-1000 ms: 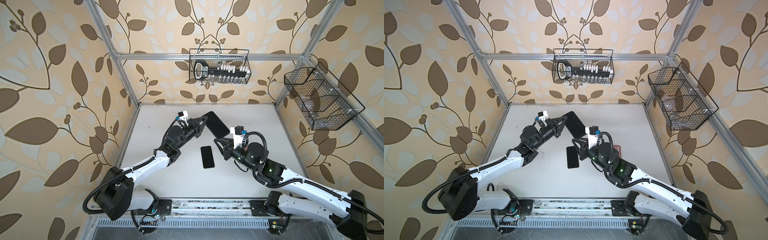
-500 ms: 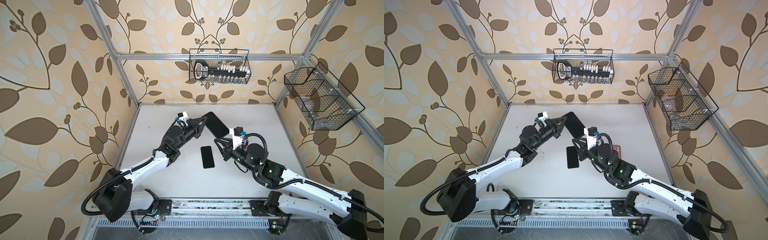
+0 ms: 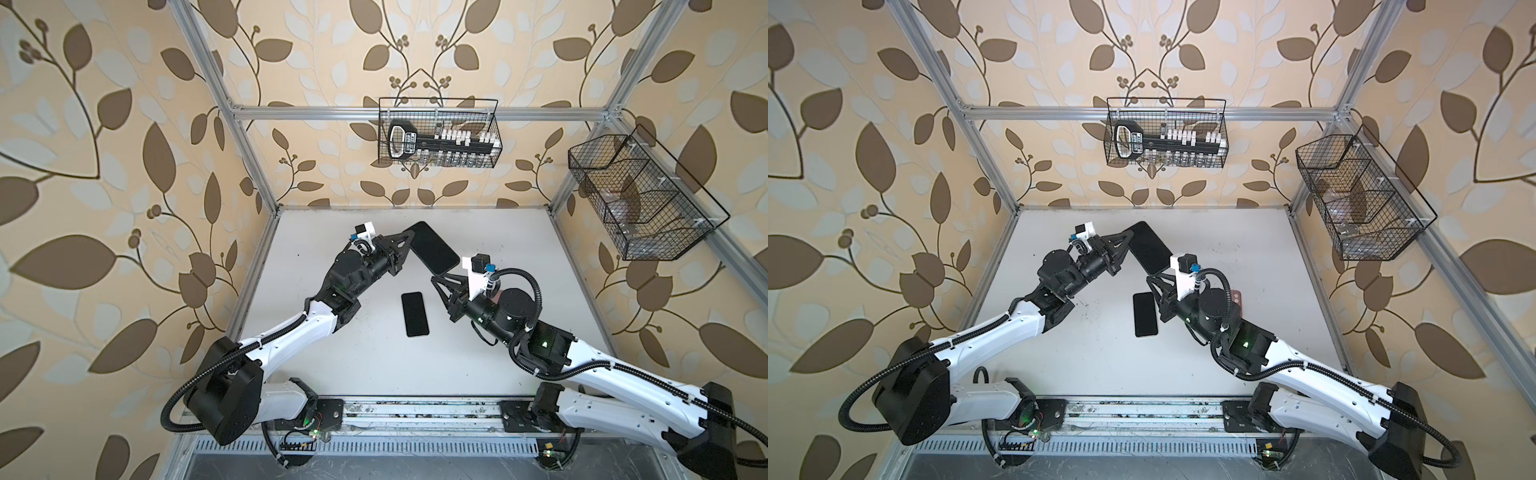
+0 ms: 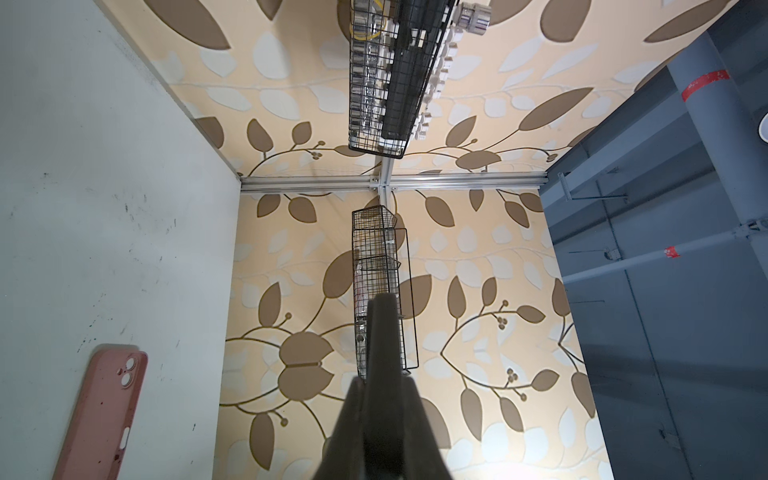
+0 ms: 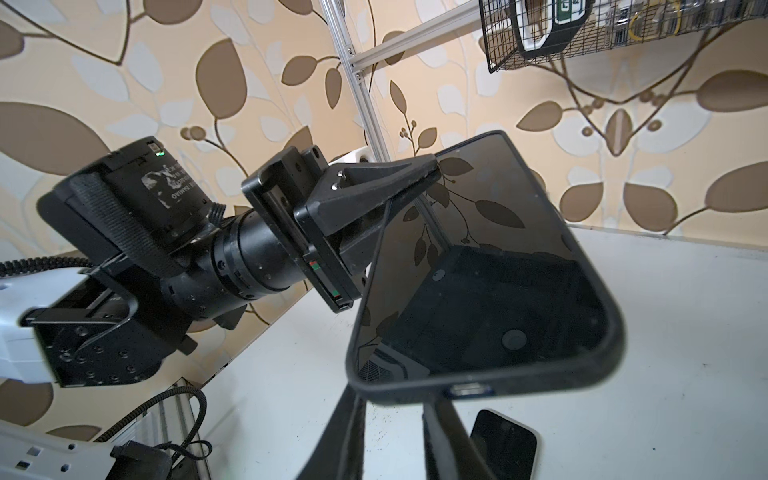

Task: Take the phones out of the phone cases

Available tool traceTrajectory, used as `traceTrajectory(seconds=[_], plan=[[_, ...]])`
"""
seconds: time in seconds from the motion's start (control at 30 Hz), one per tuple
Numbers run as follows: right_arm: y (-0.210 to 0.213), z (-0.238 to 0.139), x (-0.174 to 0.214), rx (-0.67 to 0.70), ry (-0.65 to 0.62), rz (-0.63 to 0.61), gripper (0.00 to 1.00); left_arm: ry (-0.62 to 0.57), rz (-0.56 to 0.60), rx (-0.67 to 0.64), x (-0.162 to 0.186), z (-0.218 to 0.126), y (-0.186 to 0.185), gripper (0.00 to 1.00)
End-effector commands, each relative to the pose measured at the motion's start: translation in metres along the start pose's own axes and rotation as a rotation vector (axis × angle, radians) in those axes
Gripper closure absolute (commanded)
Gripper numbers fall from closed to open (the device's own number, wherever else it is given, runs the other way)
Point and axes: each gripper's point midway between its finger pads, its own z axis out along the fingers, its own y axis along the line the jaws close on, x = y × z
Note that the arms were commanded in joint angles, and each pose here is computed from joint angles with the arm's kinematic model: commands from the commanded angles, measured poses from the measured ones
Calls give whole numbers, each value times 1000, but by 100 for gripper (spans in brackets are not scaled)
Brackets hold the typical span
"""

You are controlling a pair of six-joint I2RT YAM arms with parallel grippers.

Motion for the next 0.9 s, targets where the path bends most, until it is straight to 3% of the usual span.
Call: traceTrajectory(seconds=[0.0, 0.17, 0.3, 0.4, 0.63, 0.87], plan=[[-6, -4, -2, 19, -22, -11, 75, 53, 11, 184, 14, -4, -68, 100], [-2, -5, 3, -77, -1, 73, 64, 53, 24, 196, 14, -5, -72, 100], [7, -8, -2, -247, -6, 239, 41, 55, 55, 203, 14, -4, -72, 100], [12, -13, -8, -323, -18, 324, 31, 69, 84, 224, 17, -2, -75, 100], [35, -24, -35, -480, -82, 431, 29, 90, 132, 203, 19, 5, -60, 100], [22, -13, -43, -418, -131, 546, 31, 76, 138, 200, 16, 9, -51, 100]])
